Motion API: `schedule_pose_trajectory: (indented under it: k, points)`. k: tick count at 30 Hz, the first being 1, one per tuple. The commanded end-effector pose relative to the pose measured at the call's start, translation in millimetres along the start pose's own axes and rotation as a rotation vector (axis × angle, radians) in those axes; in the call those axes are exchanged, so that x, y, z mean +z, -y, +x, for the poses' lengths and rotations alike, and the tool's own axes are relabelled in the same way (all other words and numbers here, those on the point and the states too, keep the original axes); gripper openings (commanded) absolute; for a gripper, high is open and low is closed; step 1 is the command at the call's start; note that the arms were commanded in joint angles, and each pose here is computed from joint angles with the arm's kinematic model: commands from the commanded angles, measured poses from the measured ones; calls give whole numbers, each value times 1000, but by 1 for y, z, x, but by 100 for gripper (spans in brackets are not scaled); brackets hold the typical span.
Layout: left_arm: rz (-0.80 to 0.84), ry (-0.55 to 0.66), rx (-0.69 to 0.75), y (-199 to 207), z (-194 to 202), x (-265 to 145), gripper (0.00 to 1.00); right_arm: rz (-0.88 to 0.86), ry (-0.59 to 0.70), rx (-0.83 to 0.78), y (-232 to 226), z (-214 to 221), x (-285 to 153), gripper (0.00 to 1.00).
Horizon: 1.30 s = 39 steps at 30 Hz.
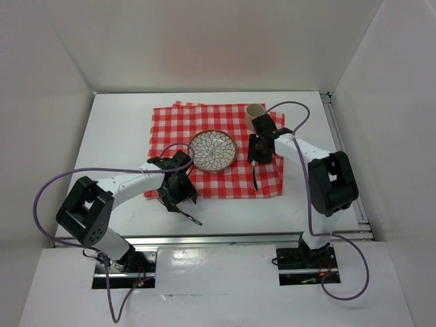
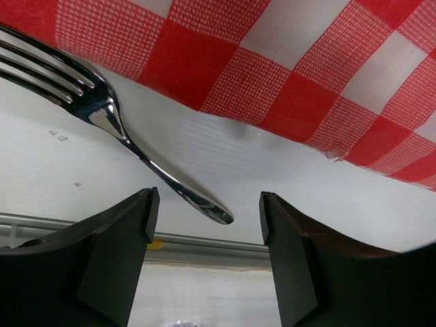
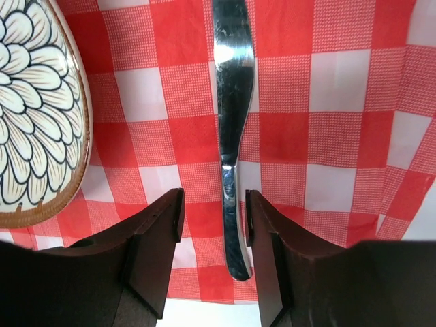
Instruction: Set the dinner table for one person
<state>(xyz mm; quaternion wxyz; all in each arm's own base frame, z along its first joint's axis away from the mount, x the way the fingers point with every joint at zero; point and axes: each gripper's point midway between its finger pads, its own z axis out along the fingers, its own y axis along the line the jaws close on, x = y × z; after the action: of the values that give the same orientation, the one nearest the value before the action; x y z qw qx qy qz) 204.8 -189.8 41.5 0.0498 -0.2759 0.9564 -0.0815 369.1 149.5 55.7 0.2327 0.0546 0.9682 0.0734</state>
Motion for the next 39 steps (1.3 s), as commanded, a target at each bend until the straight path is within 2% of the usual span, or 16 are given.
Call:
schedule_pose_trajectory:
  k: [1,4,9,15,21,25,28,29,31,34,35,39]
  points:
    - [8,-8,-10,10,5,-3,78,-5,112,3,-6,-37,-7,52]
    - [8,-8,-10,10,5,-3,78,4,115,4,-6,-39,-9,53]
    - [-35,-25,-42,-6,12,6,76,-51,185,9,-13,-51,-49,53]
    - [-44,-29,-90,-10,17,9,72,-89,221,0,-10,-42,-88,53]
    - [-92,-17,-159,-21,24,16,71,-87,220,-10,-3,-30,-101,53]
    - [-132,-2,-203,-32,24,28,62,-80,228,-20,2,-26,-107,53]
    - [-126,24,-212,-33,20,32,59,-79,229,-29,3,-24,-108,53]
    - [-127,25,-221,-34,21,34,57,-70,210,-30,6,-18,-105,53]
    - [-130,36,-232,-35,19,35,41,-70,209,-30,6,-18,-105,53]
    - [-153,32,-253,-43,22,36,4,-68,208,-39,8,-15,-106,53]
    - [-156,43,-252,-44,20,36,0,-64,200,-40,9,-12,-104,53]
    - [-165,89,-270,-55,16,20,0,-64,200,-40,9,-12,-104,53]
